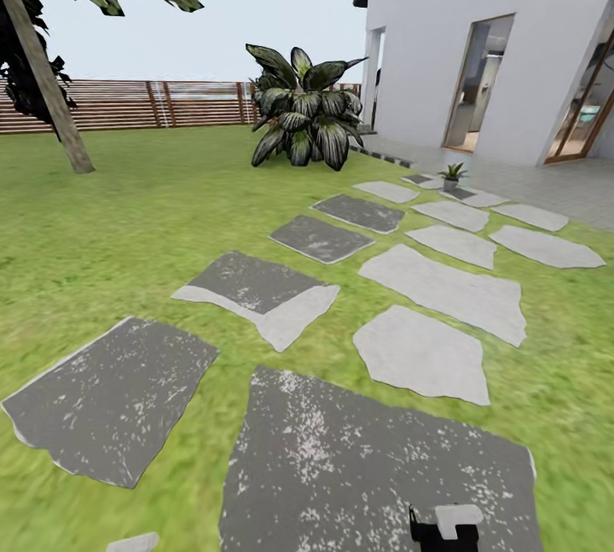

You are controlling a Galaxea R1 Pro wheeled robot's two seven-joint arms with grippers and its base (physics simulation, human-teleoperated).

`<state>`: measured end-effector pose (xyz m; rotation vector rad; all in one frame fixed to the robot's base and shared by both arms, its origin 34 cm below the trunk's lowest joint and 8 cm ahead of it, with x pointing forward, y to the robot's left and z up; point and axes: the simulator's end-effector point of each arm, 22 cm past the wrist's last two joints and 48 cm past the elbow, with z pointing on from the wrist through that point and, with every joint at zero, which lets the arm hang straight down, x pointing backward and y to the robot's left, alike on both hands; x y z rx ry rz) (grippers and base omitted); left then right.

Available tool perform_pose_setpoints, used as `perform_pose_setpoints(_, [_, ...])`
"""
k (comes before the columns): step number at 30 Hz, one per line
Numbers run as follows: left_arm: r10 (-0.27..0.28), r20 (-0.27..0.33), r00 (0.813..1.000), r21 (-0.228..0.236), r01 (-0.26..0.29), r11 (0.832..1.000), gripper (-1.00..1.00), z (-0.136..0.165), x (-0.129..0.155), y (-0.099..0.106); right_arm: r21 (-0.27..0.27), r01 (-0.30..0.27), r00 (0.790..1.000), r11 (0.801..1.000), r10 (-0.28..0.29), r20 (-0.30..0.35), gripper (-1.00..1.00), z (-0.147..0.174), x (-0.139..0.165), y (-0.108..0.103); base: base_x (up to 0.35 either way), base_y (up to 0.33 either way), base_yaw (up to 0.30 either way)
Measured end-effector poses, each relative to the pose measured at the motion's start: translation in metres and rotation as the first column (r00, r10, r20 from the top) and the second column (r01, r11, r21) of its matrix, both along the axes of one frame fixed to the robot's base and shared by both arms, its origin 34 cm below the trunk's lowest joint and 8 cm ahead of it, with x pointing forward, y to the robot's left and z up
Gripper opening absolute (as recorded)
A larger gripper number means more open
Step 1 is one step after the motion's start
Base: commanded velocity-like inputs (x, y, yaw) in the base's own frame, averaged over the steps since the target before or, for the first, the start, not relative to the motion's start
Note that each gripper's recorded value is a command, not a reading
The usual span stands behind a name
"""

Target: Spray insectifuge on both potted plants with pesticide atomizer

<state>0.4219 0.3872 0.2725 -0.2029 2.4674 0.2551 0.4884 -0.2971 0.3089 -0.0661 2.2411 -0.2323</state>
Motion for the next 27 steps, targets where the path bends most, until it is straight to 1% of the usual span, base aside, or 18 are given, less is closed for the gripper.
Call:
perform_pose_setpoints(9, [0.000, 0.000, 1.000, 0.000, 0.000, 1.000, -1.00, -0.0001, 0.0000, 0.0000, 0.000, 0.000, 1.000, 1.000, 0.000, 0.000, 1.00, -0.0001, 0.0000, 0.0000, 0.337, 0.000, -0.002])
perform_pose_setpoints(12, [-0.002, -0.001, 1.000, 0.000, 0.002, 1.000, -1.00, -0.0001, 0.0001, -0.0002, 0.000, 0.001, 1.000, 1.000, -0.001, 0.000, 1.00, -0.0001, 0.0000, -0.0002, 0.337, 0.000, -0.081])
perform_pose_setpoints(17, [0.000, -0.001, 1.000, 0.000, 0.000, 1.000, -1.00, -0.0001, 0.0001, 0.0000, 0.000, 0.000, 1.000, 1.000, 0.000, 0.000, 1.00, -0.0001, 0.0000, -0.0001, 0.337, 0.000, -0.174])
perform_pose_setpoints(27, [0.000, -0.001, 1.000, 0.000, 0.000, 1.000, -1.00, -0.0001, 0.0001, 0.0000, 0.000, 0.000, 1.000, 1.000, 0.000, 0.000, 1.00, -0.0001, 0.0000, -0.0001, 0.337, 0.000, -0.229])
